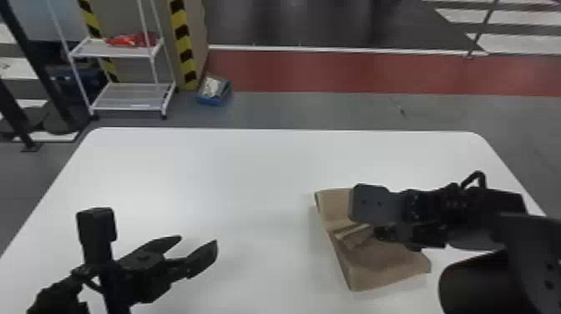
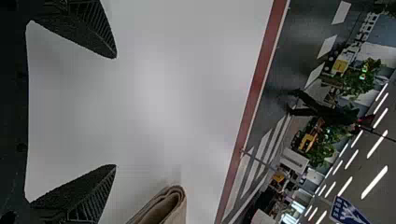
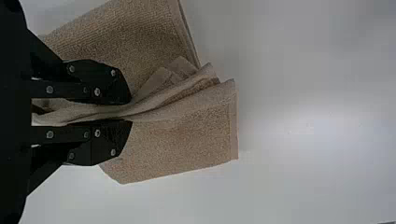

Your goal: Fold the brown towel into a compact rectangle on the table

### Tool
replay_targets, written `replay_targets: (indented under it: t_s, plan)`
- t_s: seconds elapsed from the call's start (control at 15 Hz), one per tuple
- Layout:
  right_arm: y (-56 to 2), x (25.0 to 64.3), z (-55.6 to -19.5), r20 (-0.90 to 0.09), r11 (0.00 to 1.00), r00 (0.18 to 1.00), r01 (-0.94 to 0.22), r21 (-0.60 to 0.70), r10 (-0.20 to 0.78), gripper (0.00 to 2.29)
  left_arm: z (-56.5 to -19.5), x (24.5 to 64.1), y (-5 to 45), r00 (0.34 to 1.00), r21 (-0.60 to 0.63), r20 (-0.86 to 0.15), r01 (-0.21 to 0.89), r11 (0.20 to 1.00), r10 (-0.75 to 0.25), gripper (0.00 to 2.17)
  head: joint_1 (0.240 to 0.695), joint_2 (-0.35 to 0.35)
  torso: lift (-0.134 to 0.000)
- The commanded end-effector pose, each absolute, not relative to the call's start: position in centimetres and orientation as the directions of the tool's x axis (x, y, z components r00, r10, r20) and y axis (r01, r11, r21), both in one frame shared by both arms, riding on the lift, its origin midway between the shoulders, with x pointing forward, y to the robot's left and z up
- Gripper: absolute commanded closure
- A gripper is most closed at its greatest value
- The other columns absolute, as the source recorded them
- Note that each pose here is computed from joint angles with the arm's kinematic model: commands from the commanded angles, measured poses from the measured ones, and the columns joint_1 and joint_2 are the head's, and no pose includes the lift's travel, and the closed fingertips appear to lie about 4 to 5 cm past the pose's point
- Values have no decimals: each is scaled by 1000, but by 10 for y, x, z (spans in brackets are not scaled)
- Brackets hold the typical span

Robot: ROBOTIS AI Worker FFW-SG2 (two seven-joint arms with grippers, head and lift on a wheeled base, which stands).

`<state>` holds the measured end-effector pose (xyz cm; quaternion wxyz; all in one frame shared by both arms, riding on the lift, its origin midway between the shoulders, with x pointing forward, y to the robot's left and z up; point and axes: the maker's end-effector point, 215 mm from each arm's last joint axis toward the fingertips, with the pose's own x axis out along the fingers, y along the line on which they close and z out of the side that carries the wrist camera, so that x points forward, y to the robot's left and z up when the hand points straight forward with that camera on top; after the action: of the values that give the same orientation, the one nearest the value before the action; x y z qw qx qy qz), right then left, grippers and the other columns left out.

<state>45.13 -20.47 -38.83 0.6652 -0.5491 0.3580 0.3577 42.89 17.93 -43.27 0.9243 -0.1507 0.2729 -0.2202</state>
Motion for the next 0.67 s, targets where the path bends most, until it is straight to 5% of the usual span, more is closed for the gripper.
replay_targets:
  t_s: [0.0, 0.27, 0.47, 0.6]
  plan:
    - [-207, 438, -403, -880, 87, 471, -881, -466, 56, 967, -433, 429, 177, 753, -403, -436, 326, 855, -492, 36, 695, -32, -124]
    - [-210, 428, -414, -888, 67, 458, -888, -455, 35, 961, -434, 430, 176, 753, -404, -437, 325, 855, -493, 36, 695, -40, -124]
    - [-211, 425, -418, -894, 85, 447, -893, -442, 43, -1, -435, 431, 177, 752, -406, -439, 322, 855, -492, 36, 695, -42, -124]
    - [-214, 425, -415, -893, 102, 446, -892, -439, 54, 2, -436, 432, 179, 753, -406, -440, 319, 856, -489, 36, 695, -43, -124]
